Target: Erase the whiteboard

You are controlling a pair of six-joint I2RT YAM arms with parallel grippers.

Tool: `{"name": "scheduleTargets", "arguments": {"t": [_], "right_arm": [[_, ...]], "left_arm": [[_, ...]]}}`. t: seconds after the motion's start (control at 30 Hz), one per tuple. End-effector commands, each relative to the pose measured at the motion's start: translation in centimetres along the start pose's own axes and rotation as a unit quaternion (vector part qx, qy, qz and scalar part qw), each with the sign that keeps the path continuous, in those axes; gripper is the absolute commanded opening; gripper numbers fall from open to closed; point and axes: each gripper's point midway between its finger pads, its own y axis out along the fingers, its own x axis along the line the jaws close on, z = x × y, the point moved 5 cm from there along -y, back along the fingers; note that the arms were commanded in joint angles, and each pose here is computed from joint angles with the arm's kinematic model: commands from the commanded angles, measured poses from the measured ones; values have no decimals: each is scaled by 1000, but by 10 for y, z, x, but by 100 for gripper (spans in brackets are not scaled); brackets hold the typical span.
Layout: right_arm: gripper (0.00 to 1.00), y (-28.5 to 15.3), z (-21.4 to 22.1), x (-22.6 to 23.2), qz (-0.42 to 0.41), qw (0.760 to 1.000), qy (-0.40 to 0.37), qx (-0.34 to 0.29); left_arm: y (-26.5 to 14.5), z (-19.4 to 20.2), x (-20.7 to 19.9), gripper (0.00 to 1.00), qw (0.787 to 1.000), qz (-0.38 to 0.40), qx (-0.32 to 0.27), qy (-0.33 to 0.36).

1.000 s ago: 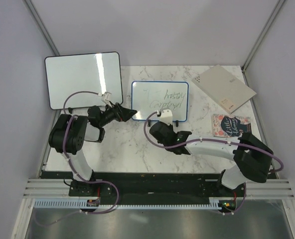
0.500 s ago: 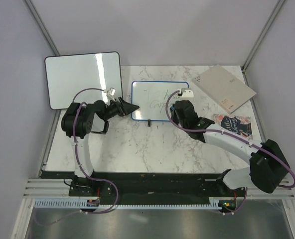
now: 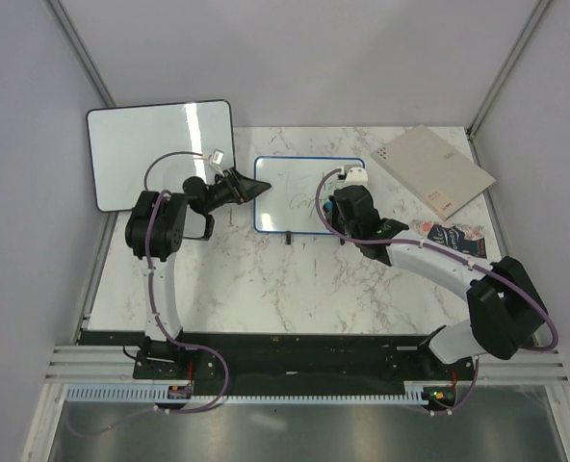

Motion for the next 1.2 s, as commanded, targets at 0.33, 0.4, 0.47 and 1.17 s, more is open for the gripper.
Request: {"name": "scheduleTargets", "arguments": {"t": [0.33, 0.4, 0.47, 1.17], "right_arm": [[0, 15, -34, 6, -25, 999, 18, -41], [0, 17, -34, 6, -24, 999, 18, -40], [0, 18, -36, 5, -22, 999, 19, -42], [0, 30, -47, -14, 44, 996, -14, -81]], "left_arm": [[29, -75, -46, 82, 978, 135, -80, 139], [32, -79, -48, 79, 977, 139, -75, 145], [34, -78, -48, 79, 977, 136, -71, 148], [27, -57, -43, 15, 979, 149, -37, 134]]}}
